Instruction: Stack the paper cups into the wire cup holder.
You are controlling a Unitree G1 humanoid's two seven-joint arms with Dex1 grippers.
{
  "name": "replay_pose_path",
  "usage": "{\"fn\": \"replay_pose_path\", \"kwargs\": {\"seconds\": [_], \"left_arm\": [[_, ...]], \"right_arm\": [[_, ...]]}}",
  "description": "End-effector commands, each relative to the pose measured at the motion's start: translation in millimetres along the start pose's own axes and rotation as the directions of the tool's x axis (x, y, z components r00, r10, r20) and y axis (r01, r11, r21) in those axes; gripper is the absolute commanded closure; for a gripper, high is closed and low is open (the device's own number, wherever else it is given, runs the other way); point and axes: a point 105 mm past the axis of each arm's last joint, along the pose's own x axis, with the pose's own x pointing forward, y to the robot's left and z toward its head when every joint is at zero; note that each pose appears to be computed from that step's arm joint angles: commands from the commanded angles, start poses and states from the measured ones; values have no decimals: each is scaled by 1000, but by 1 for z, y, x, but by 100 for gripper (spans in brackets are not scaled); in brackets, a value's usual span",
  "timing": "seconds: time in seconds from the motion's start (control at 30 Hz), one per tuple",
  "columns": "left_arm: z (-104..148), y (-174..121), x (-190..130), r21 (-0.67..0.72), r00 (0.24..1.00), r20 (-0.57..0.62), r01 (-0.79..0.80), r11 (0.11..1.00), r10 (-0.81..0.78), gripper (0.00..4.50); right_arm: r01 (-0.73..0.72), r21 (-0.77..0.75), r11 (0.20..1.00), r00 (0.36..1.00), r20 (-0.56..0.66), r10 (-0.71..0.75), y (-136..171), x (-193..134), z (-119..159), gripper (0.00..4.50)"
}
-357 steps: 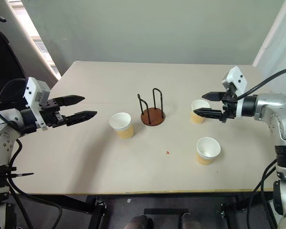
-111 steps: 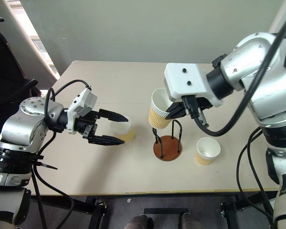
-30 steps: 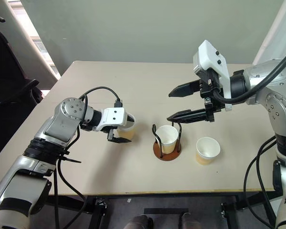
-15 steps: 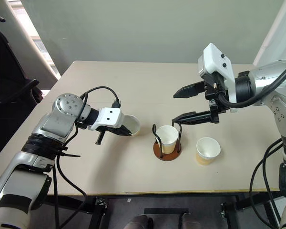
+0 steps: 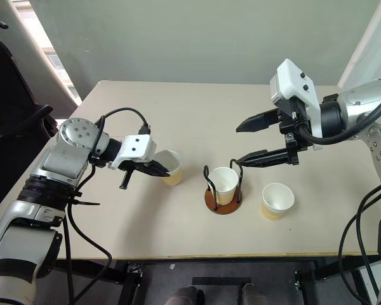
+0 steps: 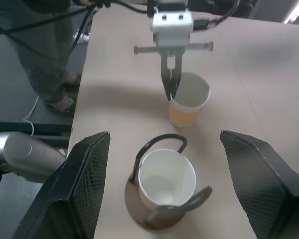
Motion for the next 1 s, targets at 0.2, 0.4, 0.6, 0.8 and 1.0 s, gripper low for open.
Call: {"fn": "replay_pose_path", "kwargs": {"seconds": [0.2, 0.4, 0.6, 0.8, 1.0], "left_arm": [[86, 16, -33, 34, 954, 300, -12, 999, 2, 448], [114, 23, -32, 63, 922, 383, 30, 998, -52, 448], [135, 23, -6, 145, 897, 410, 113, 983, -164, 448], [142, 17, 15, 186, 883, 395, 194, 963, -254, 448], [149, 16, 27, 230, 876, 376, 228, 946, -303, 448]], "right_arm": [[51, 41, 998, 995, -93, -47, 11, -23, -13, 83], [104, 64, 992, 989, -116, -96, 14, -31, -17, 83], [142, 78, 987, 981, -142, -130, 19, -39, -20, 83], [165, 106, 980, 975, -164, -147, 28, -50, -23, 83], [241, 117, 963, 955, -203, -214, 24, -63, -33, 83]]}}
